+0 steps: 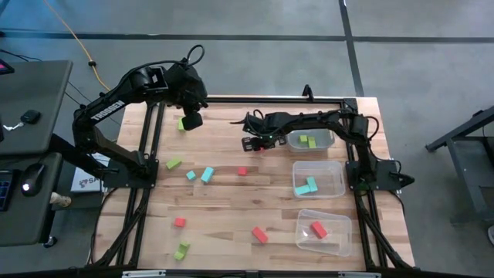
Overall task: Sort & place blocks by color
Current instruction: Put the orange block into the bottom transparent bin
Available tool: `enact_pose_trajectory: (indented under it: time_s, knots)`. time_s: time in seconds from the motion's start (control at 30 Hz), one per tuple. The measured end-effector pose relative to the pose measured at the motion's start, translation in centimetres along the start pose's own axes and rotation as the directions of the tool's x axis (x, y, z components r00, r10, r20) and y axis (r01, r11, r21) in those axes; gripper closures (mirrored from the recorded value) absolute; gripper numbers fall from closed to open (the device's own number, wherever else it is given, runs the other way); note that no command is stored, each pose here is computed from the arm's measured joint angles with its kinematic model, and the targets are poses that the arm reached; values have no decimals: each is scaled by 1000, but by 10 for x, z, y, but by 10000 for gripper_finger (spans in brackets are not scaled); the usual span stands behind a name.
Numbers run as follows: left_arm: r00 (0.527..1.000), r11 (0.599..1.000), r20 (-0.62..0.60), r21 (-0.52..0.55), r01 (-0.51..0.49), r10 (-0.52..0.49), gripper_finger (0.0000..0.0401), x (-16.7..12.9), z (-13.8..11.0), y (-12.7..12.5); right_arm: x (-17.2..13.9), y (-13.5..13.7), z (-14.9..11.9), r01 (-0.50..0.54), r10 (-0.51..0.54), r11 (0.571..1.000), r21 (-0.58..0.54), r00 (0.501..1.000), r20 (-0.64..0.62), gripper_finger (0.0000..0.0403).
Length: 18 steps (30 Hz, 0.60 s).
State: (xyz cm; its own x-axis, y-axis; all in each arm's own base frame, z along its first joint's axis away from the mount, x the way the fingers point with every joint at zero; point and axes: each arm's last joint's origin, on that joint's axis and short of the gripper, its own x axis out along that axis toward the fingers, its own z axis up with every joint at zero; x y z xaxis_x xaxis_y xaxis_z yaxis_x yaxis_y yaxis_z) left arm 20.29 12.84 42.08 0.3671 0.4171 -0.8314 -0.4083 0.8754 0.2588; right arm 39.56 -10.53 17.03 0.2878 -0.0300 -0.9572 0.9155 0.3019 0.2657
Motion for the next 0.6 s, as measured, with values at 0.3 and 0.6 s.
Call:
enact_pose_trajectory:
  time_s: [0.3, 0.6]
  knots:
    - [1000, 1000, -1, -19, 0, 0, 316, 0, 0, 0, -48, 19, -32, -66, 77, 988, -141, 994, 73, 292]
    - [1000, 996, -1, -87, 0, 0, 316, 0, 0, 0, -106, 20, -64, -92, 132, 953, -288, 984, 122, 292]
